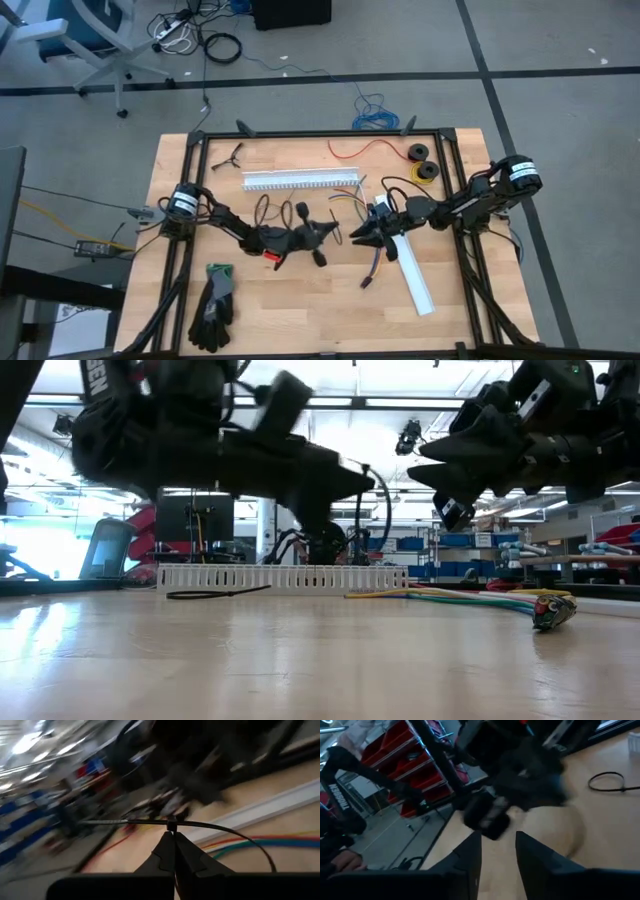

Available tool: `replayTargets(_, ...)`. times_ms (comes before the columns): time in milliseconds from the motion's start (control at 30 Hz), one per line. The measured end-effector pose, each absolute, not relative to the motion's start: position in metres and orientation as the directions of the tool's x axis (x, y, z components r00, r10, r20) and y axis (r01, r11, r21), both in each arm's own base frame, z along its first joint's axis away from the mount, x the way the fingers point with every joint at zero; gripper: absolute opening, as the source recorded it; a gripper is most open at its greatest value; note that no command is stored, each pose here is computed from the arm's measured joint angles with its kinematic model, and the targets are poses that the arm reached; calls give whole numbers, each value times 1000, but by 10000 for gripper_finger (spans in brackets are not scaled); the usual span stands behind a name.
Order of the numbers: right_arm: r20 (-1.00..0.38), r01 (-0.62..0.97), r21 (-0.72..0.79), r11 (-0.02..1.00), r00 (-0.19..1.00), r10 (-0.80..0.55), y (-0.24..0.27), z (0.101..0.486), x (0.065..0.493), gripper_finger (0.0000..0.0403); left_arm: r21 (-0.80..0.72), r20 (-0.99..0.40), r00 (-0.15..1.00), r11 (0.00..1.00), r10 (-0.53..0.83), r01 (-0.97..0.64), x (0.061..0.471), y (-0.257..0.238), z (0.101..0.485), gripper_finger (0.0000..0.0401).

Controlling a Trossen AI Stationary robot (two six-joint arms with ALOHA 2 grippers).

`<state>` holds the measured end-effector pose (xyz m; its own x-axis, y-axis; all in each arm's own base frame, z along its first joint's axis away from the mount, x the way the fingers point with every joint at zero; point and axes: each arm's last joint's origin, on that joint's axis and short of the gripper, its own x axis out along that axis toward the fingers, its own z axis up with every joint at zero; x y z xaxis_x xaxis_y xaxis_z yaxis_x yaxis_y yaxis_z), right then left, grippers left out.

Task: Ziptie cables
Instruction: Wrap the cable wires with black zip tie

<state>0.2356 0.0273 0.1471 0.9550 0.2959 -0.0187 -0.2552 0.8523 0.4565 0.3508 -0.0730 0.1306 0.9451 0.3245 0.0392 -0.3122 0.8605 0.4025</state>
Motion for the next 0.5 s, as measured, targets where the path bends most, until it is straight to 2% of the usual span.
replayTargets(133,-21,-199,455,868,972,233,25,148,237,114,349,45,983,920,176,-181,347,-77,129,0)
replayTargets(233,-10,-191,453,871,976,219,25,153,244,113,358,14,985,919,173,-167,352,-78,128,0)
replayTargets(500,-87,-176,457,872,967,241,27,158,262,113,371,-5,987,917,159,-145,360,-80,131,0)
